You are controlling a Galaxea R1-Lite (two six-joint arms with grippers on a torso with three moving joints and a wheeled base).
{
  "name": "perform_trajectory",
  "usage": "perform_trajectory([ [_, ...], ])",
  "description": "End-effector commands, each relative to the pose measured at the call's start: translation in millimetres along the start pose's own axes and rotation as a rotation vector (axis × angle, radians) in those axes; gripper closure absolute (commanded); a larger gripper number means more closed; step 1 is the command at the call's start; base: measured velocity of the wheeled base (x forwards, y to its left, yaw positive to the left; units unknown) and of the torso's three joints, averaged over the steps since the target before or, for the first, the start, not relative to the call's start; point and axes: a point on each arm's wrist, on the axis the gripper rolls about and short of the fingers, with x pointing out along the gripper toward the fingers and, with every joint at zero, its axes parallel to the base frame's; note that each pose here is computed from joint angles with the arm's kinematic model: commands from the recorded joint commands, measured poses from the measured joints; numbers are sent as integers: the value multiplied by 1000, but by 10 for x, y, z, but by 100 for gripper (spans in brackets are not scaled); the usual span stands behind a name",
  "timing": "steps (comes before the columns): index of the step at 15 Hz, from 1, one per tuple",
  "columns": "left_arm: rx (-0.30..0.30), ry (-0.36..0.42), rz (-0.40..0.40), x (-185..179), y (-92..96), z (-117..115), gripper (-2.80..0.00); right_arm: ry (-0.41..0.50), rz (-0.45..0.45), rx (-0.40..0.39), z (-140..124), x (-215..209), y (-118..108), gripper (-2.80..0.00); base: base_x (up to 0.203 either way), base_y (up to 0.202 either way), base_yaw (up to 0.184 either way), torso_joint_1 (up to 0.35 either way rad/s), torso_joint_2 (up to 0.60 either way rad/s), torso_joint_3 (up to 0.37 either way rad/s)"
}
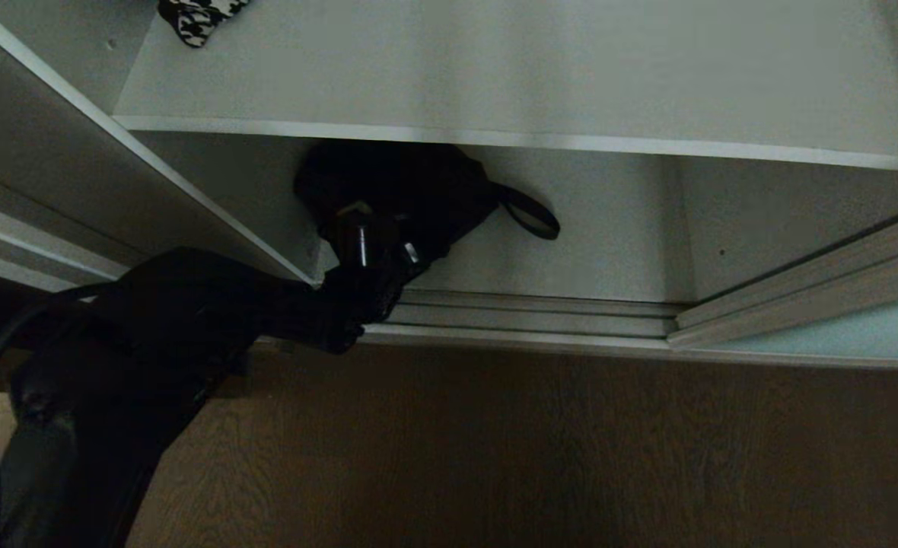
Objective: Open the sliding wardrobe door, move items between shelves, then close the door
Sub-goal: Place the bag on the higher shelf
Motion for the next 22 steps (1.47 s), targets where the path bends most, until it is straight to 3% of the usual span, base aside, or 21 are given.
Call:
perform_trajectory([
  [1, 20, 32, 21, 104, 88, -229, 0, -2, 0, 0, 0, -2, 0, 0, 0, 0, 0, 0, 0, 0],
  [2, 28, 35, 24, 120, 105, -273, -280, -4, 1, -1, 0, -2, 0, 0, 0, 0, 0, 0, 0, 0],
  [6, 26, 27, 28, 207, 160, -364, -280, -4, 1, 0, 0, -3, 0, 0, 0, 0, 0, 0, 0, 0],
  [9, 14, -24, -9, 213, 153, -362, -280, -4, 1, 0, 0, -3, 0, 0, 0, 0, 0, 0, 0, 0],
  [12, 54, -22, -16, 256, 175, -462, -280, -2, 0, 0, 0, -2, 0, 0, 0, 0, 0, 0, 0, 0],
  [15, 118, -87, -103, 353, 132, -442, -280, -2, 0, 0, 0, -2, 0, 0, 0, 0, 0, 0, 0, 0],
  [18, 134, -139, -137, 423, 67, -374, -280, -2, 0, -1, 0, -2, 0, 0, 0, 0, 0, 0, 0, 0],
  [22, 156, -126, -212, 429, 12, -460, -280, -3, 1, 0, 0, -2, 0, 0, 0, 0, 0, 0, 0, 0],
])
